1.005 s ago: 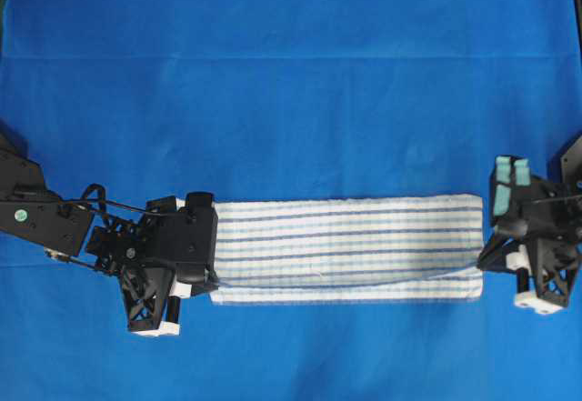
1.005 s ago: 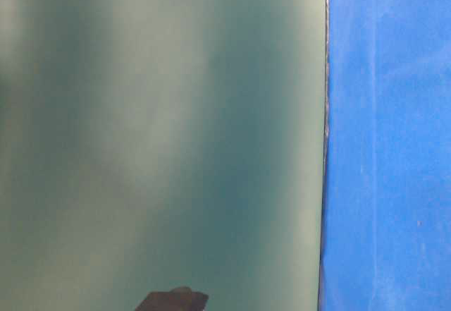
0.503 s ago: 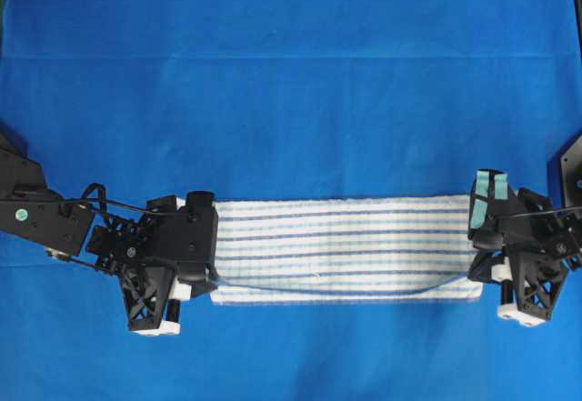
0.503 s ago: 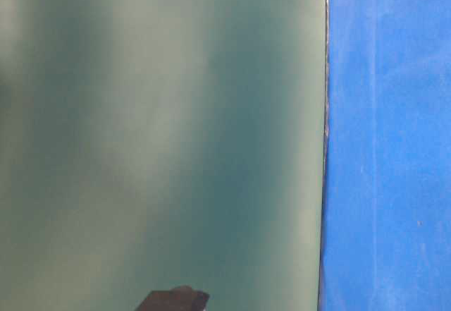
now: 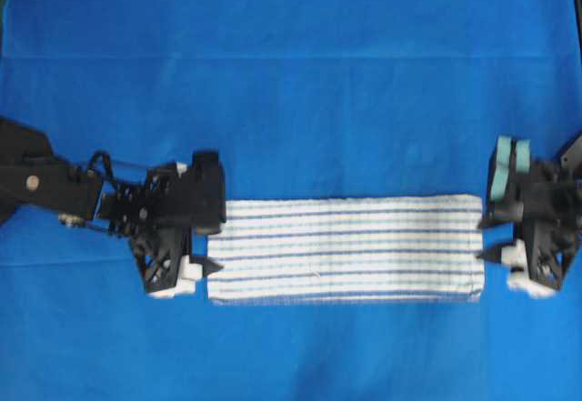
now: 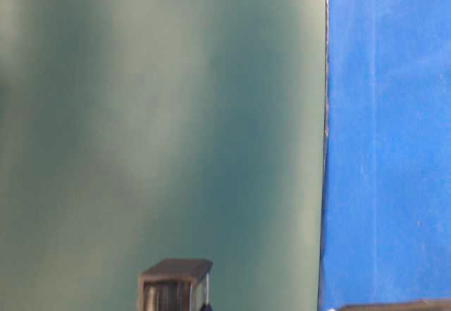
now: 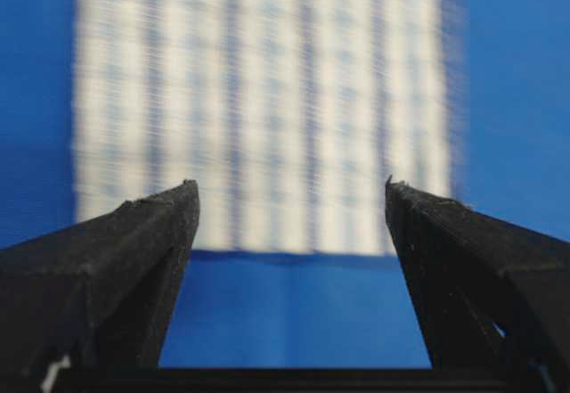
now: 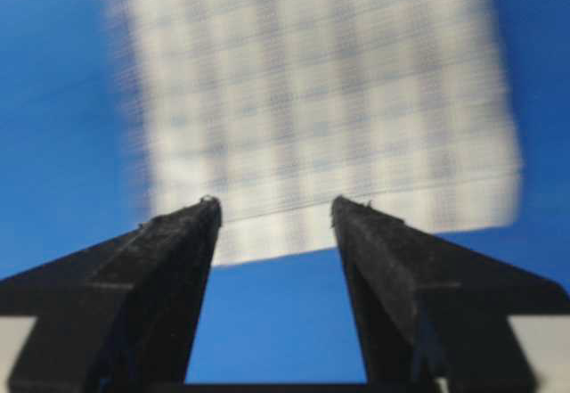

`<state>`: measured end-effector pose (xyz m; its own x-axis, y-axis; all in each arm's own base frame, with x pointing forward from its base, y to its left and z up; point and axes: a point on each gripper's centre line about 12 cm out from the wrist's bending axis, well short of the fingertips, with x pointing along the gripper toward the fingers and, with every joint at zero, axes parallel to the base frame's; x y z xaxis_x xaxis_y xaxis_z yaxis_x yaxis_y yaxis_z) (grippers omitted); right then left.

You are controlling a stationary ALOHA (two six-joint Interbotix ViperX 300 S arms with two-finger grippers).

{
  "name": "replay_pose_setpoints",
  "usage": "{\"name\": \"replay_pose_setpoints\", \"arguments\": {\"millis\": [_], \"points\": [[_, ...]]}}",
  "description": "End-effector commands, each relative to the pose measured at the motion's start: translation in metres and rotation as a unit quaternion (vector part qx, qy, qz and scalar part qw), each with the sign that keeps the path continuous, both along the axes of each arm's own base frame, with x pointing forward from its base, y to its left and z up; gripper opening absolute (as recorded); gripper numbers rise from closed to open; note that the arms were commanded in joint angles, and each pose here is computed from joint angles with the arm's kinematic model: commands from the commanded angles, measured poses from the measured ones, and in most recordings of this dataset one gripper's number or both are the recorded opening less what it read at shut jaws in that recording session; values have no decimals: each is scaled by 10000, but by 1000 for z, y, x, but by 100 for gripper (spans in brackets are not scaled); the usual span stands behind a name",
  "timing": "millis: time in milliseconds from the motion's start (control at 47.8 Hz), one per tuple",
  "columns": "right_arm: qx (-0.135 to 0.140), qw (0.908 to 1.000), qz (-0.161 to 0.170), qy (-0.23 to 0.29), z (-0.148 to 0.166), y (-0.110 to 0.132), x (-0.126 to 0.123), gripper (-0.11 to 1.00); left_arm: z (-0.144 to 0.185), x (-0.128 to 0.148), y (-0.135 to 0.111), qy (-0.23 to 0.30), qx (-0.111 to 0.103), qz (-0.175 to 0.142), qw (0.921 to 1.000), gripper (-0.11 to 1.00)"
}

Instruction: Fold the blue towel.

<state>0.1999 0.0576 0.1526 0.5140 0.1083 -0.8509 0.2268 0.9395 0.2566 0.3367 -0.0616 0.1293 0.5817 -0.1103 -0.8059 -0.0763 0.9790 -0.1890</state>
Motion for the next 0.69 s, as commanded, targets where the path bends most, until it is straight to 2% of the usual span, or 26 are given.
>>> {"name": "replay_pose_setpoints", "arguments": {"millis": [0,105,230,670], "points": [[-249,9992,-285,-133,6,-22,3,59,12,5,13,-209,41,104,9997,76],[-493,9972,-554,-92,4,-41,3,59,12,6,23,-219,164,91,9996,76],[-589,9950,-796,122,-6,-54,1,59,11,5,29,-210,275,42,9994,76],[-493,9940,-763,603,-45,-51,8,59,-21,5,40,-67,286,217,9993,76]]}}
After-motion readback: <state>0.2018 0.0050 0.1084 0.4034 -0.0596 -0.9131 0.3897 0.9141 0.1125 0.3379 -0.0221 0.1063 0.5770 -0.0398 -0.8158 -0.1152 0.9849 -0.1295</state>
